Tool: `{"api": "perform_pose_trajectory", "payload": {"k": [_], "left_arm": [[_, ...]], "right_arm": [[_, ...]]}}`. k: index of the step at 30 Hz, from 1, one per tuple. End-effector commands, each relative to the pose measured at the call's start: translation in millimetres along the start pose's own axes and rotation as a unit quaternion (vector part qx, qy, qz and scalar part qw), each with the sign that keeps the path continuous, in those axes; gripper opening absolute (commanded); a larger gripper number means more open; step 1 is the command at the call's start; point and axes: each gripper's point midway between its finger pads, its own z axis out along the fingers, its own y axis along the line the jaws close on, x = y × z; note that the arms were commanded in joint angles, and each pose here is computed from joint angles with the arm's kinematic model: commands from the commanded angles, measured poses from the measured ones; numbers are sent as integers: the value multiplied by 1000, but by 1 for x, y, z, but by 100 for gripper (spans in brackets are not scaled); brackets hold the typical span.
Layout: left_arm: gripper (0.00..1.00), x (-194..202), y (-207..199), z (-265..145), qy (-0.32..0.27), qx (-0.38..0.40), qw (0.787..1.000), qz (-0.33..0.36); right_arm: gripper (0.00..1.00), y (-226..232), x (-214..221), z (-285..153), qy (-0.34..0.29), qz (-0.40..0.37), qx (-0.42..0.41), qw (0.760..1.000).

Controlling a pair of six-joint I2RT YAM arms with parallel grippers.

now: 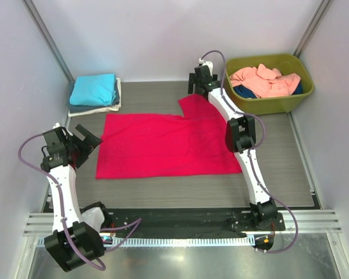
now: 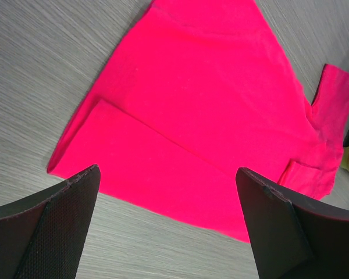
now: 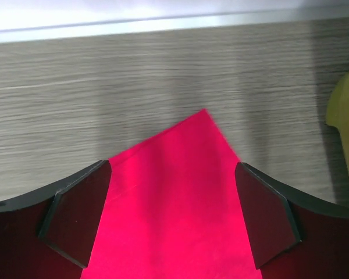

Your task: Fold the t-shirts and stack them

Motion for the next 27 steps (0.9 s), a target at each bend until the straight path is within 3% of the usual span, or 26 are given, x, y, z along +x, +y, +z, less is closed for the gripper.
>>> {"api": "perform_pose_trajectory", "payload": {"k": [1,10,18,21,22,24,25,27], "left_arm": [[100,0,-8,-1,0,19,1000,16],[100,1,-10,-2,-1,25,1000,19],[100,0,-12,-4,-4,28,999,20],[100,1,-11,-3,-2,27,999,18],[100,1,-11,-4,-4,28,999,20],[100,1,-10,-3,-4,26,999,19],[100,1,-10,-4,-5,25,999,20],[100,0,-9,-3,-5,23,1000,20]], "right_arm": [[94,-18,-54,-3,-75,-4,10,997],[92,-24,-12,36,-44,-7,7,999],[75,-5,42,46,20,-23,-28,999],[63,-5,50,45,33,-31,-25,999],[49,-5,50,44,34,-32,-25,999],[38,-5,52,43,37,-35,-23,998],[21,-7,53,43,39,-37,-21,998],[5,-8,50,41,36,-40,-19,998]]}}
